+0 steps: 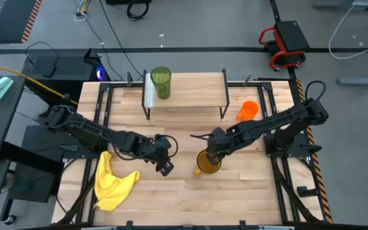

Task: Stack small to large cups/mugs on shelf
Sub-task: Put the yellow mug on the shelf

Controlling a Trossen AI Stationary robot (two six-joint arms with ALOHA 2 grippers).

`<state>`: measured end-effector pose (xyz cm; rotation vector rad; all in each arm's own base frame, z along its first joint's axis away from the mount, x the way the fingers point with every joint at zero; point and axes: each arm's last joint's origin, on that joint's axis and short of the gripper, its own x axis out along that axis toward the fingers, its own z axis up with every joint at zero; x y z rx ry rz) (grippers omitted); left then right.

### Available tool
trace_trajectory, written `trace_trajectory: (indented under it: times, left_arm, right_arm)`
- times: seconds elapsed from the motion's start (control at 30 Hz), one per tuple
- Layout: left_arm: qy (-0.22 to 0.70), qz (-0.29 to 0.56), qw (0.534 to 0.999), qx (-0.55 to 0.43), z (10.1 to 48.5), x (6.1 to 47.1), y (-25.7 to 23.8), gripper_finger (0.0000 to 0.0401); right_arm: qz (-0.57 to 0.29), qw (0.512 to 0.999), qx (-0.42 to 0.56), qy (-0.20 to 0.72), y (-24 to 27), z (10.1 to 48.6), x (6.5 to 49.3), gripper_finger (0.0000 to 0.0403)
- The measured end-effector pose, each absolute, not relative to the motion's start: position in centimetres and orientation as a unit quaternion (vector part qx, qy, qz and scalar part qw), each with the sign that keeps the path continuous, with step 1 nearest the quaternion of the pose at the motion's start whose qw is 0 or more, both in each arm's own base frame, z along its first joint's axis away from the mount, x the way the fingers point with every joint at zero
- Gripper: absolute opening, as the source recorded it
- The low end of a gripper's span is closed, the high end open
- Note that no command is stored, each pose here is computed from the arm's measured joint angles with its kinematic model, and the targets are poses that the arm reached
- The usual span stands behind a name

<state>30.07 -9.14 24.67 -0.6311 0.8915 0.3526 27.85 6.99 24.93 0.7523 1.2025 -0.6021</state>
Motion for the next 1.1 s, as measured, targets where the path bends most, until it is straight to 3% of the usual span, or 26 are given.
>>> trace_trajectory:
  times: [0.53, 1.1]
  left_arm:
    - [0.418, 0.164, 0.842, -0.298, 24.7, 30.2, -9.1, 0.0053]
    - [0.413, 0.166, 0.843, -0.301, 24.8, 30.3, -8.8, 0.0053]
  right_arm:
    - [-0.265, 0.723, 0.382, 0.510, 7.5, 21.6, 26.7, 0.0102]
    - [-0.285, 0.714, 0.391, 0.506, 6.1, 21.3, 26.9, 0.0102]
